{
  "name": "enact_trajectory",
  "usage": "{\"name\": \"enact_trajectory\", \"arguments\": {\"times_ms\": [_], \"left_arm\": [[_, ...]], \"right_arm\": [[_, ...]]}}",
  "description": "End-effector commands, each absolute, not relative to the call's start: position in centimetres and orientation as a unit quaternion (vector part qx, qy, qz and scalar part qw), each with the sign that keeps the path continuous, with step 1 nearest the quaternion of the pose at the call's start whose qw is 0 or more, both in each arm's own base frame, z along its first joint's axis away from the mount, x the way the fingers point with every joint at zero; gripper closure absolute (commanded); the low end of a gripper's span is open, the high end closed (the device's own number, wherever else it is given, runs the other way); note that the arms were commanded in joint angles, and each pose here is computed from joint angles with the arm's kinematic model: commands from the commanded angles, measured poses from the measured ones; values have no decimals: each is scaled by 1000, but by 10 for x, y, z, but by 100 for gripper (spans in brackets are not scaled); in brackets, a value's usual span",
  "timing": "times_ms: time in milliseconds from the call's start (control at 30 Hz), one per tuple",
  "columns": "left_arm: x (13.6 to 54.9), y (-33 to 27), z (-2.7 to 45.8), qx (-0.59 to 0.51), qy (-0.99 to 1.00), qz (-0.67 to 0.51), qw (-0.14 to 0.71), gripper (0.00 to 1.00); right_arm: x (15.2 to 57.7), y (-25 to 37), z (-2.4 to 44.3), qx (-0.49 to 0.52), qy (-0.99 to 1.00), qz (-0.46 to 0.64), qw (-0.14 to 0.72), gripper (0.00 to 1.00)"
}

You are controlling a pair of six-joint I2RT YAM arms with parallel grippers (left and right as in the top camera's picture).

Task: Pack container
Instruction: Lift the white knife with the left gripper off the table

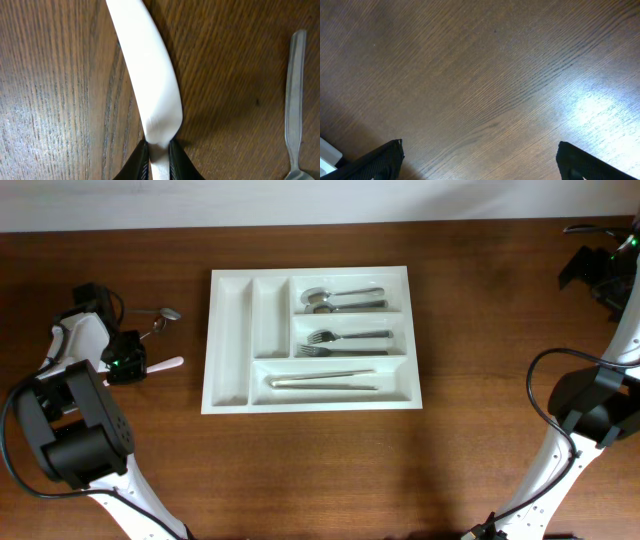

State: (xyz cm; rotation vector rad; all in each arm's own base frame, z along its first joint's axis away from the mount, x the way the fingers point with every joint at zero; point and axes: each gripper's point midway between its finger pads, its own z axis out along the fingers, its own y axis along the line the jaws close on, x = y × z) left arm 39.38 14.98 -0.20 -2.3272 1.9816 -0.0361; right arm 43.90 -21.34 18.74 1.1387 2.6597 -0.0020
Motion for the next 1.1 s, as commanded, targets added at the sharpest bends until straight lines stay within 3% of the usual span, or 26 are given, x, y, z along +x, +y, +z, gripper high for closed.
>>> {"name": "enact_trajectory", "arguments": {"times_ms": [0,800,1067], "left_arm": [[374,146,-30,-763,646,14,-1,98],[360,141,-27,-748,663,26,-27,98],[385,150,-3,-725,689,7,12,98]], "right_arm": [[439,-211,205,386,911,-1,145,1],[439,-211,205,386,911,-1,145,1],[439,-211,205,386,911,-1,145,1]]}}
